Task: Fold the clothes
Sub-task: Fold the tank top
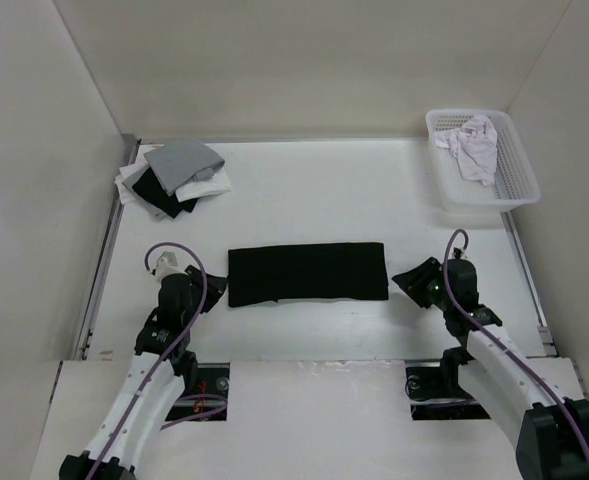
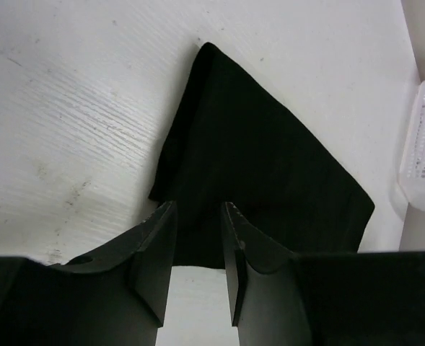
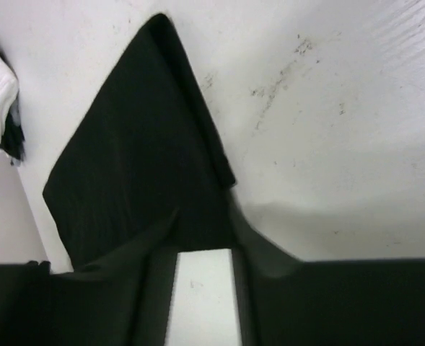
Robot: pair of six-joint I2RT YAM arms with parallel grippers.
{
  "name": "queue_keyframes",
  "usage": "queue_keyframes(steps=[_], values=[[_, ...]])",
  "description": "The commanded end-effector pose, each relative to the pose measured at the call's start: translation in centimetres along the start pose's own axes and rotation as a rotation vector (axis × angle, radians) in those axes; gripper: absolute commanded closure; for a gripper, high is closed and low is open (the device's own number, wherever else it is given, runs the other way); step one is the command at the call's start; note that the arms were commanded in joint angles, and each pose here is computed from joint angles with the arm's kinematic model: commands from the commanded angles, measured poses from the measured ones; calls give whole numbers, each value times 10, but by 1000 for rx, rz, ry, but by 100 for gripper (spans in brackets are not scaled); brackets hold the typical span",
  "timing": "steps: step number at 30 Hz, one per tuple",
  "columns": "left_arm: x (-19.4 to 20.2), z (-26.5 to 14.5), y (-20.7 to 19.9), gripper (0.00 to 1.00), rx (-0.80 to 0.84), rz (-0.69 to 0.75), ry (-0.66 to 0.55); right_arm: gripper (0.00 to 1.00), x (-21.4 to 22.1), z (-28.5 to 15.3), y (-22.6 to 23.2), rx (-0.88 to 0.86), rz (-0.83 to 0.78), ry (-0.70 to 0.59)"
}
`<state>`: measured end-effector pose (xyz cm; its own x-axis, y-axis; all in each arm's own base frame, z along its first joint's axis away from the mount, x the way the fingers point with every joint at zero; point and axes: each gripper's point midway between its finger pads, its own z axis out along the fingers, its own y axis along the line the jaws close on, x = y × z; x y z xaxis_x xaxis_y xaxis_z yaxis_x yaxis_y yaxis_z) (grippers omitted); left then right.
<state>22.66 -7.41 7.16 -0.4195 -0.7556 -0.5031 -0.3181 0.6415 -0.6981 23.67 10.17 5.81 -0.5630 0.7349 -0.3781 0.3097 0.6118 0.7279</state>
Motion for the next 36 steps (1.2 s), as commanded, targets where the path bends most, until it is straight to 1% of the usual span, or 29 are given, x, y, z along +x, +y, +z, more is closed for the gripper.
queue_keyframes(steps=[1,3,6,9,12,14,15,16,18,19,20,23,26,29,33,36], values=[[-20,-2,-24,70,68,-13,-54,55,-32,0,17,-20,-36,-115],[-25,-1,-31,70,84,-13,-66,50,-41,7,14,25,-72,-128],[-23,5,-37,70,97,-9,-53,50,-39,27,22,25,-112,-67],[-19,11,-43,71,123,-8,-40,49,-26,46,31,8,-139,8],[-16,15,-44,72,132,-7,-28,49,-18,61,31,12,-127,69],[-16,17,-46,72,141,-9,-24,52,-13,70,29,20,-101,87],[-17,17,-48,72,149,-10,-23,55,-12,73,30,17,-87,95],[-18,17,-50,73,157,-11,-25,61,-10,76,32,13,-82,97],[-22,16,-58,73,180,-13,-31,88,-10,81,33,13,-60,93],[-24,15,-62,73,192,-12,-33,97,-12,80,35,7,-48,77],[-25,13,-65,73,202,-10,-35,100,-17,76,36,2,-45,50],[-21,12,-76,73,228,2,-18,100,-37,53,37,15,-55,-62],[-12,12,-86,73,256,14,8,100,-56,20,45,26,-108,-152],[-1,13,-97,73,291,17,35,100,-74,-9,57,49,-162,-217],[11,11,-113,72,332,18,62,100,-77,-32,91,28,-257,-219],[18,6,-125,72,372,28,76,99,-64,-34,116,38,-336,-176]])
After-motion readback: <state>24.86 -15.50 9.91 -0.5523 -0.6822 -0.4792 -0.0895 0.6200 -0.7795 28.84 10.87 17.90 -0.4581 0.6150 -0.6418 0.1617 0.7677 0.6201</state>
